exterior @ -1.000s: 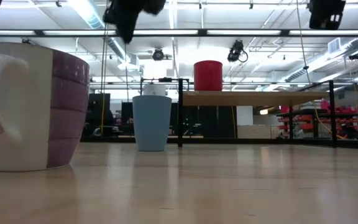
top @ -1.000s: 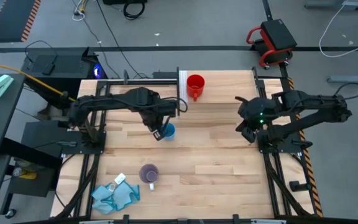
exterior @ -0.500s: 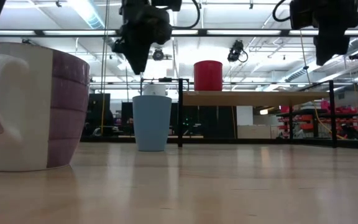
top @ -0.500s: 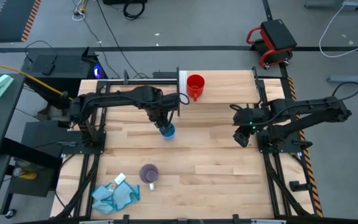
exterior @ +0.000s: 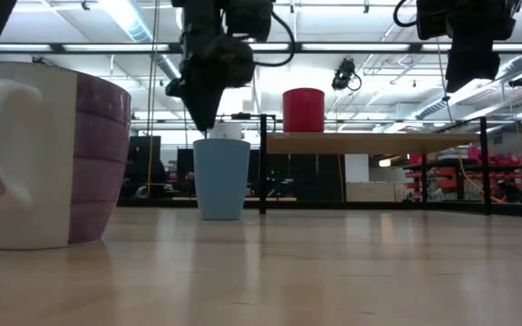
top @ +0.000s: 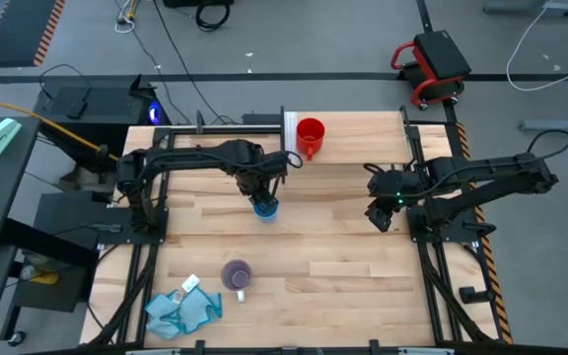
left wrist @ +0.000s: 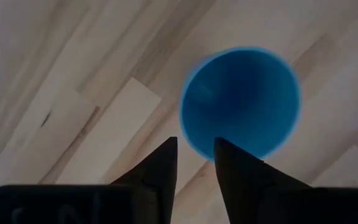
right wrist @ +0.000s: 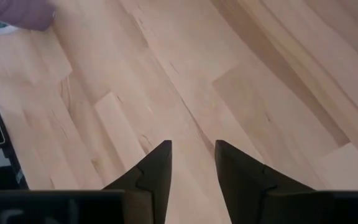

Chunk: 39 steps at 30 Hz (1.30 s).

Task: Stack small to large cups/mugs on shelf
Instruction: Put the blue cup on the shelf

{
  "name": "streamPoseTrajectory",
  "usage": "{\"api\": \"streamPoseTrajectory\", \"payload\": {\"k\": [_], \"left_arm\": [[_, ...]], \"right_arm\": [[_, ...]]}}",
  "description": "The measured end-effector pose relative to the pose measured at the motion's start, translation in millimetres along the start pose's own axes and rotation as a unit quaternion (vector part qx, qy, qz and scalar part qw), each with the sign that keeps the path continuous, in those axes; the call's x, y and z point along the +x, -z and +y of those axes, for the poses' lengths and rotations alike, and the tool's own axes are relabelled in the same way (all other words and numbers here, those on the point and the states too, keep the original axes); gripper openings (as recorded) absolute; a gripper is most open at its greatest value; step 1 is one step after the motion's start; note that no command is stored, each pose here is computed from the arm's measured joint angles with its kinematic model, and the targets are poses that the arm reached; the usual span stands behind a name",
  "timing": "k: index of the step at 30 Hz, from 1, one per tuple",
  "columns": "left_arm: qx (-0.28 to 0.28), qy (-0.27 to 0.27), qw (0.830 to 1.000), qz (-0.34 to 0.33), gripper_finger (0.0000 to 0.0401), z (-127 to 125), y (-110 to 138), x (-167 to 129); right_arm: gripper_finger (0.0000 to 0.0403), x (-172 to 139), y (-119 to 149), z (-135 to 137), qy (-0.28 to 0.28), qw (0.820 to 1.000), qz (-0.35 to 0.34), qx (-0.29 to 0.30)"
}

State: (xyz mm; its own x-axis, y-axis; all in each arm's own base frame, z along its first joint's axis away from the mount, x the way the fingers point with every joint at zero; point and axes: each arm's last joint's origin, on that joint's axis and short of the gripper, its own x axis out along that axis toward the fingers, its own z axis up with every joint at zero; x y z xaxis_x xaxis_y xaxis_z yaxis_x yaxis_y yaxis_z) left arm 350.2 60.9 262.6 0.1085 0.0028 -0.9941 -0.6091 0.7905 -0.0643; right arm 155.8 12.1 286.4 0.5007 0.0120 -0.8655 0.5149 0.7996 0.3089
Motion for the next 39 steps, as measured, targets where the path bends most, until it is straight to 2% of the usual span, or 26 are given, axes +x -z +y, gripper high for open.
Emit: {"api": "streamPoseTrajectory", "payload": {"k": [9, 29, 39], "left_arm": [[-0.021, 0.017, 1.0, -0.006, 0.0115, 5, -2, 21], [-0.037, 0.023, 0.999, -0.022, 0.0115, 15, -10, 21], [-0.035, 0.027, 0.999, -0.008, 0.0115, 11, -14, 34]], "right_arm": [[0.0128, 0, 0, 0, -0.002, 1.0, -0.002, 0.002], [0.0128, 0, -2, 2, -0.008, 1.0, -0.01, 0.008], [0.0128, 0, -2, 2, -0.004, 1.0, -0.016, 0.008]]}}
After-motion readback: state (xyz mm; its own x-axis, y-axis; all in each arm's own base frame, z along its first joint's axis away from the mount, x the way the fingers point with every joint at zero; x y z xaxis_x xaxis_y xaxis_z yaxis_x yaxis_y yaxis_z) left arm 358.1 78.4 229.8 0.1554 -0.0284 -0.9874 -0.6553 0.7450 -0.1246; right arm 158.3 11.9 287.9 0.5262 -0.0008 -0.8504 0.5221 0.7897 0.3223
